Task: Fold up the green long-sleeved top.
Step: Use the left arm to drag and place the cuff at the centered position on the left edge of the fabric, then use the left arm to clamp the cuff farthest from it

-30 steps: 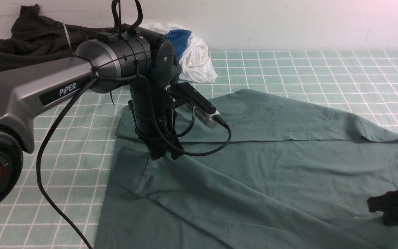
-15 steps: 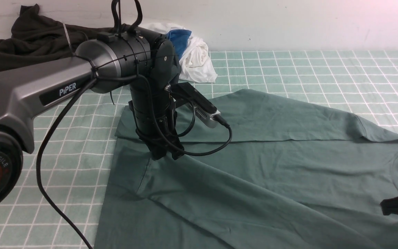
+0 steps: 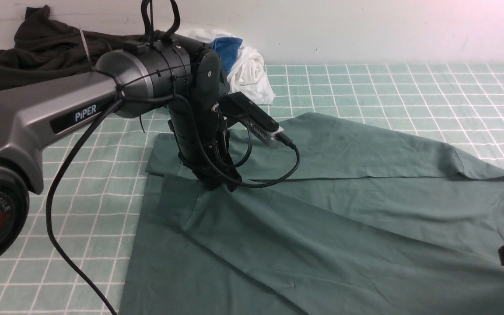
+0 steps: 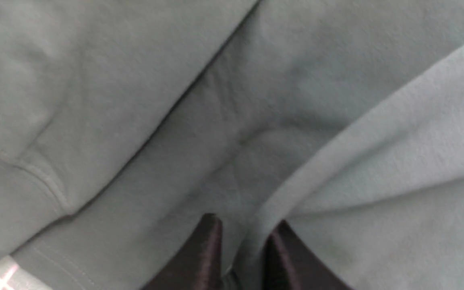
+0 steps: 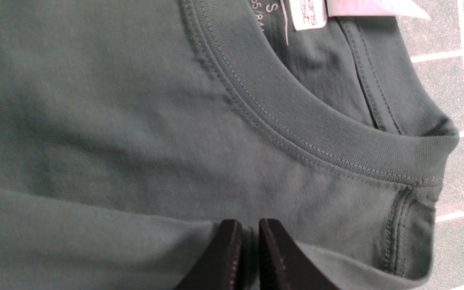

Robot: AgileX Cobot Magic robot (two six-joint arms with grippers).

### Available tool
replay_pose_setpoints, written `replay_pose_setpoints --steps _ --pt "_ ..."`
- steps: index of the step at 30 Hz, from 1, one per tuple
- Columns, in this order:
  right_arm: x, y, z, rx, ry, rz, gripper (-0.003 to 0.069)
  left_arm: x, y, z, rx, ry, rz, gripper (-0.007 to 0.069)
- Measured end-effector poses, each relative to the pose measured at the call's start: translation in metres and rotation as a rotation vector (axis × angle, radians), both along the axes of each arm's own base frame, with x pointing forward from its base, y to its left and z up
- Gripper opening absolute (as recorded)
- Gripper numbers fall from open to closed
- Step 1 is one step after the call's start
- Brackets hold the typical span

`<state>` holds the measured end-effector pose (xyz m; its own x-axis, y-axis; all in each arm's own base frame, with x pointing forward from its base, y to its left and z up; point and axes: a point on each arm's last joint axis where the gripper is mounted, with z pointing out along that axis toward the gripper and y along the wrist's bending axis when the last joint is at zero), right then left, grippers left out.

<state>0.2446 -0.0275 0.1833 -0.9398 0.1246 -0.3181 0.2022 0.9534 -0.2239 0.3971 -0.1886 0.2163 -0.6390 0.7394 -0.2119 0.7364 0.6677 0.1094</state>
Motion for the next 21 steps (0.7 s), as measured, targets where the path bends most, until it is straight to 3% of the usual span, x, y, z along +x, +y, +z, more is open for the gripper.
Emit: replay_pose_setpoints --steps 1,2,5,6,10,15,21 --pt "0.000 0.000 0.000 -0.001 0.000 0.001 0.0104 0.000 0.000 0.000 0.000 0.000 0.001 0.0187" --pt "0.000 0.000 0.000 0.000 -0.003 -0.004 0.0162 0.001 0.001 0.001 0.008 -0.009 0.028 0.0275" --pt "0.003 -0.001 0.006 -0.002 -0.015 -0.020 0.0251 0.004 0.005 0.005 0.031 -0.029 0.098 0.0364" --pt "0.006 -0.001 0.014 -0.007 -0.032 -0.027 0.0295 0.007 0.009 0.010 0.040 -0.045 0.149 0.0428" --pt "0.012 -0.002 0.041 -0.015 -0.106 -0.038 0.0355 0.022 0.034 0.024 0.010 -0.076 0.299 0.0529" --pt "0.013 -0.001 0.062 0.009 -0.184 -0.043 0.0365 0.045 0.078 0.023 -0.105 -0.089 0.477 0.0545" --pt "0.015 0.002 0.063 0.032 -0.201 -0.013 0.0367 0.070 0.112 -0.017 -0.245 -0.046 0.641 0.0545"
